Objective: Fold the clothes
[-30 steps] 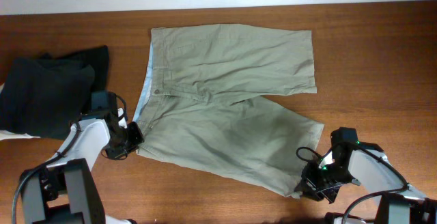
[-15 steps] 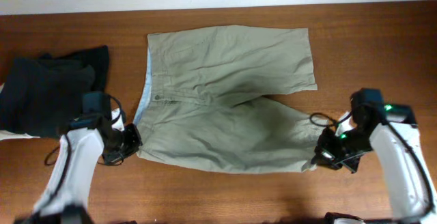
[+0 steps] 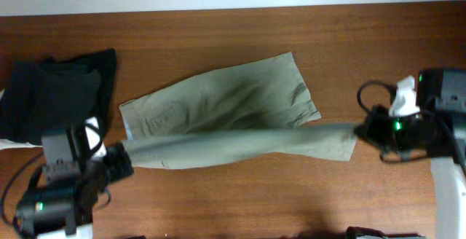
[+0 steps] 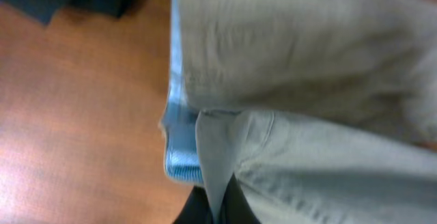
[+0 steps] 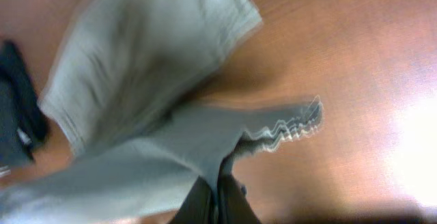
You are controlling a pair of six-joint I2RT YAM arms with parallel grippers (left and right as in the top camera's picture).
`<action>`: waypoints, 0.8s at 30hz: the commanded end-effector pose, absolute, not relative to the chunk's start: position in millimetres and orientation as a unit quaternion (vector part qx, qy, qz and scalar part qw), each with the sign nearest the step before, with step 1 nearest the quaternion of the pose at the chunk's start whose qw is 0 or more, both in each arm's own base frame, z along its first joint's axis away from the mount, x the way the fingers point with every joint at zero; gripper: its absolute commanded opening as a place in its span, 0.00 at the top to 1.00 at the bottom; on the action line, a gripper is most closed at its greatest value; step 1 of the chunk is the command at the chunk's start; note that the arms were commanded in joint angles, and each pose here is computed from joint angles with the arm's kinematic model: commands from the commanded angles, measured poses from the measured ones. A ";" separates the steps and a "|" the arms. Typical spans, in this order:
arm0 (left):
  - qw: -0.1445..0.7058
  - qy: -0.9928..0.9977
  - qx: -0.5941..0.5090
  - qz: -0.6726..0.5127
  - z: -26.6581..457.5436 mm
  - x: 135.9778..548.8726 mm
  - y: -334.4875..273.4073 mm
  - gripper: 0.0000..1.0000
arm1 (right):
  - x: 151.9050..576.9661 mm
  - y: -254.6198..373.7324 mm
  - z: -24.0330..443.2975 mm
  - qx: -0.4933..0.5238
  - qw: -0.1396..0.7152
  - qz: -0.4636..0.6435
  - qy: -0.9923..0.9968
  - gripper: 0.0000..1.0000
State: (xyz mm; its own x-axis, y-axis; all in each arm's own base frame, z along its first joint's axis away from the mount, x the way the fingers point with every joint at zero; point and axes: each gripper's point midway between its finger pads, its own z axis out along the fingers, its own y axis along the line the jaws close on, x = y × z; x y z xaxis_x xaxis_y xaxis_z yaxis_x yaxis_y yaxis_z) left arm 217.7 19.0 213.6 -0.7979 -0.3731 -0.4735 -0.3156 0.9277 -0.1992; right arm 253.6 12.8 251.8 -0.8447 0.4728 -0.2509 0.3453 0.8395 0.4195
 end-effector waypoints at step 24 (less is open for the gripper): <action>0.134 0.978 -0.072 -0.140 76.6 346.0 4.7 0.07 | 410.4 51.2 16.1 0.061 0.097 0.216 0.970 0.38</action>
